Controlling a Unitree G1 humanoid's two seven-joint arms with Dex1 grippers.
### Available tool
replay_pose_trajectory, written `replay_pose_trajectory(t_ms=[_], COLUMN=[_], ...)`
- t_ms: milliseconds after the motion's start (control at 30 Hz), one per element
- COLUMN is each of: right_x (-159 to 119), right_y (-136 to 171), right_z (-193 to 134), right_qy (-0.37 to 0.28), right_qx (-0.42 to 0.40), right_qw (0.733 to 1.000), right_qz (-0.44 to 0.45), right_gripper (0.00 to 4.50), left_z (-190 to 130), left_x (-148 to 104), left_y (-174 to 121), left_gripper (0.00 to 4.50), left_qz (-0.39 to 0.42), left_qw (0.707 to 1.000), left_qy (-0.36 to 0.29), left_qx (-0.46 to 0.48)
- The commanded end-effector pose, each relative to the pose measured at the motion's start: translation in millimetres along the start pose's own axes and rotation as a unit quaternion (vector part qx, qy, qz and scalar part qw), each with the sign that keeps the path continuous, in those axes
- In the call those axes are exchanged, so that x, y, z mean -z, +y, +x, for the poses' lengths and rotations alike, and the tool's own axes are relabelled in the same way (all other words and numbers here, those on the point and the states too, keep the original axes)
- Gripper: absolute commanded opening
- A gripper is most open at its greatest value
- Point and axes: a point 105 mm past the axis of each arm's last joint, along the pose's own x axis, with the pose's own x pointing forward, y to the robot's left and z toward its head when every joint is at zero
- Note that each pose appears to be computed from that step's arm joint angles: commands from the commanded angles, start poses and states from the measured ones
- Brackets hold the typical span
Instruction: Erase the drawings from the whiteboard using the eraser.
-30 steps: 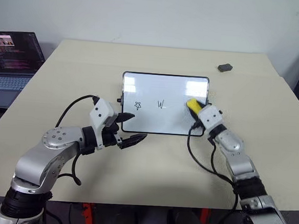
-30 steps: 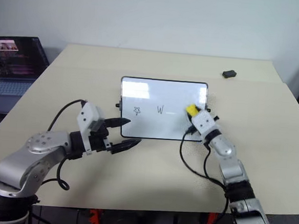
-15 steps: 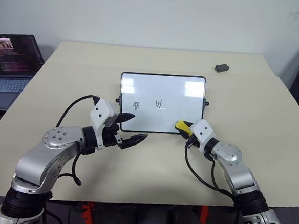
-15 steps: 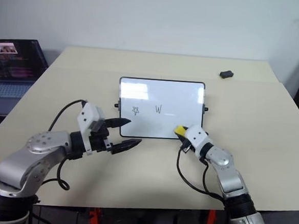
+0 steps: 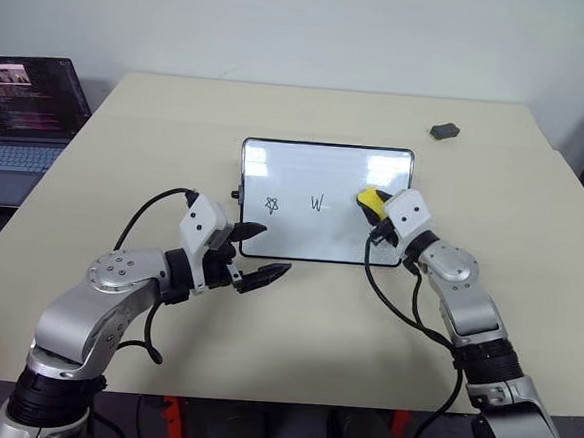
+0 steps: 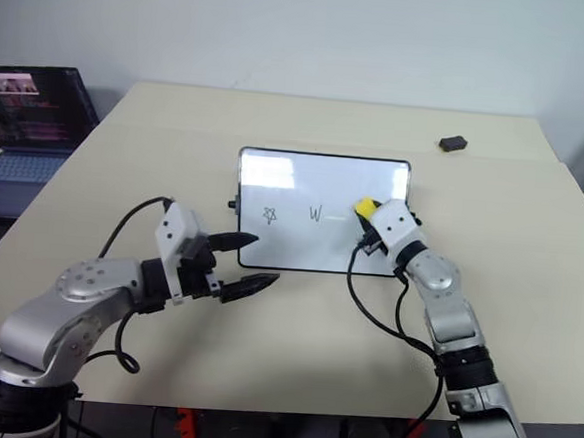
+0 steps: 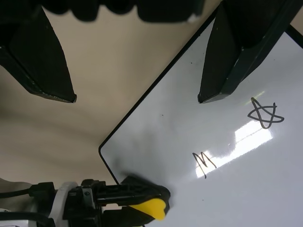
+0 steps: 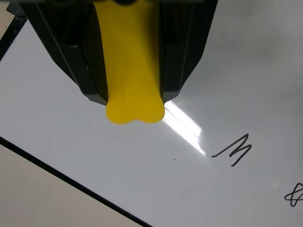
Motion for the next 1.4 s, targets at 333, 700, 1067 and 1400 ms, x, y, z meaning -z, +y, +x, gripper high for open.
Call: replay_pose_trajectory(t_ms=[333, 700, 1067, 1400], right_x=[39, -1, -31, -47], right_y=[22, 27, 24, 31], right_z=[-19, -17, -25, -19], right_qy=[0.072, -0.011, -0.054, -0.072], right_qx=[-0.052, -0.074, -0.07, -0.09], right_qw=[0.996, 0.996, 0.995, 0.992], right_qz=[0.023, 0.051, 0.049, 0.047], right_gripper=[1.12, 1.12, 1.12, 1.12], left_z=[0, -5, -15, -22], left_x=[-11, -6, -3, 7], left_y=[-2, 4, 19, 27], left_gripper=[4.5, 4.5, 4.5, 4.5], left_qz=[0.022, 0.021, 0.024, 0.024], left_qw=[1.0, 1.0, 0.997, 0.994], left_qy=[-0.02, -0.012, 0.0, 0.022], left_qx=[0.004, -0.019, -0.068, -0.101])
